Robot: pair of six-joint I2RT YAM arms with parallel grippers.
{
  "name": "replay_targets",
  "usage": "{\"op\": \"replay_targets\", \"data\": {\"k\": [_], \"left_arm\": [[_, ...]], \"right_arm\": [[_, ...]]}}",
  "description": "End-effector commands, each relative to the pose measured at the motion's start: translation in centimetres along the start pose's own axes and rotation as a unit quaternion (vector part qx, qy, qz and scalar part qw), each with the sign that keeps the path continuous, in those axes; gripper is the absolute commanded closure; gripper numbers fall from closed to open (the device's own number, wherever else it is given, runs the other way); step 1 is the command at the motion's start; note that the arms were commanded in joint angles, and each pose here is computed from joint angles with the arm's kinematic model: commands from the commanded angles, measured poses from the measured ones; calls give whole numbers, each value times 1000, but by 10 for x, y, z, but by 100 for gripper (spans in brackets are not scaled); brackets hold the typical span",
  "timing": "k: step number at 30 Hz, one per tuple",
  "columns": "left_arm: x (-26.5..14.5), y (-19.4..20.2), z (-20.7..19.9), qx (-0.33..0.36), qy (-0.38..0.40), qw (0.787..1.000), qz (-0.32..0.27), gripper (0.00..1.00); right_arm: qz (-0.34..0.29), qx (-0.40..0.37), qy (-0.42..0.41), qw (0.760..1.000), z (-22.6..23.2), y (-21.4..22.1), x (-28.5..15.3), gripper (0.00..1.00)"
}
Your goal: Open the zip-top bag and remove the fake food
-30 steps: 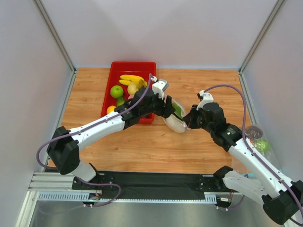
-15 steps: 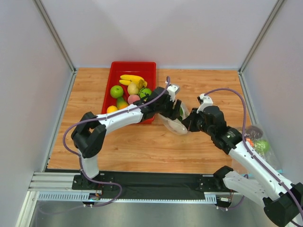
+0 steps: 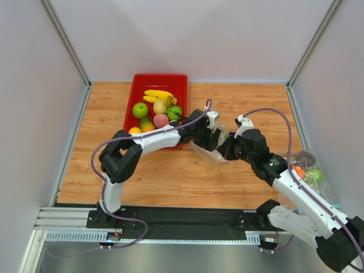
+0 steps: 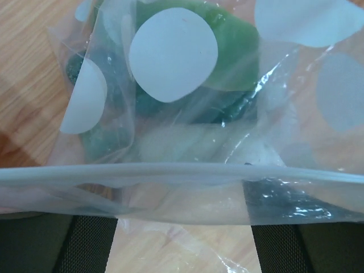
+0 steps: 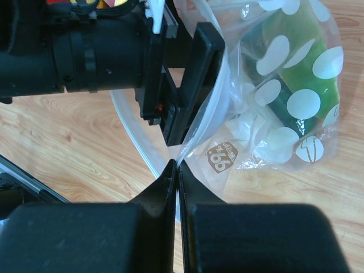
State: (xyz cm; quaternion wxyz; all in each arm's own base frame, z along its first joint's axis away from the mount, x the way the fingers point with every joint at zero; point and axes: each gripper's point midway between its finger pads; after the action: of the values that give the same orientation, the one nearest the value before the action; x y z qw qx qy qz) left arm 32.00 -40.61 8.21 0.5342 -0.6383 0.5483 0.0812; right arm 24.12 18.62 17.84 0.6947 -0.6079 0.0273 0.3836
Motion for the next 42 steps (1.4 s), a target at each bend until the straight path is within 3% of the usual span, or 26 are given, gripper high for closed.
{"op": "replay_targets", "data": {"k": [1, 17, 28, 34, 35, 37, 42], "left_arm": [[5, -4, -6, -6, 11, 1000, -7, 11], [47, 13, -8, -90, 37, 995, 32, 7], [66, 9, -17, -104, 55, 992, 49, 7], [68, 17, -12, -98, 46, 992, 64, 21], [68, 20, -13, -95, 47, 992, 69, 32], [65, 22, -12, -93, 48, 992, 72, 46], [50, 20, -16, -81, 56, 993, 67, 59]], "right_arm": [[-17, 0, -23, 1000, 9, -6, 3, 100], [-16, -5, -55, 998, 17, 2, 4, 100], [-23, -8, -62, 998, 19, 2, -1, 100], [-25, -11, -63, 998, 20, 1, -3, 100], [-26, -11, -62, 998, 19, 0, -3, 100], [-26, -12, -58, 998, 18, 0, -3, 100], [-26, -14, -43, 999, 12, 1, -4, 100]]}}
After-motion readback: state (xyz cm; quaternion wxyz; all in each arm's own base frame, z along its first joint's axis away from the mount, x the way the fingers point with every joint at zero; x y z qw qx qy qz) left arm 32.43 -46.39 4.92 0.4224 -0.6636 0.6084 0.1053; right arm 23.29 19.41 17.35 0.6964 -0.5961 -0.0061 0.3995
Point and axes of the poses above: each gripper's point midway between its finger pads, its own x axis out along the fingers, its own z axis along the line the jaws close on, y = z × x, and after that the axes turned 14 degrees about -x, right-handed
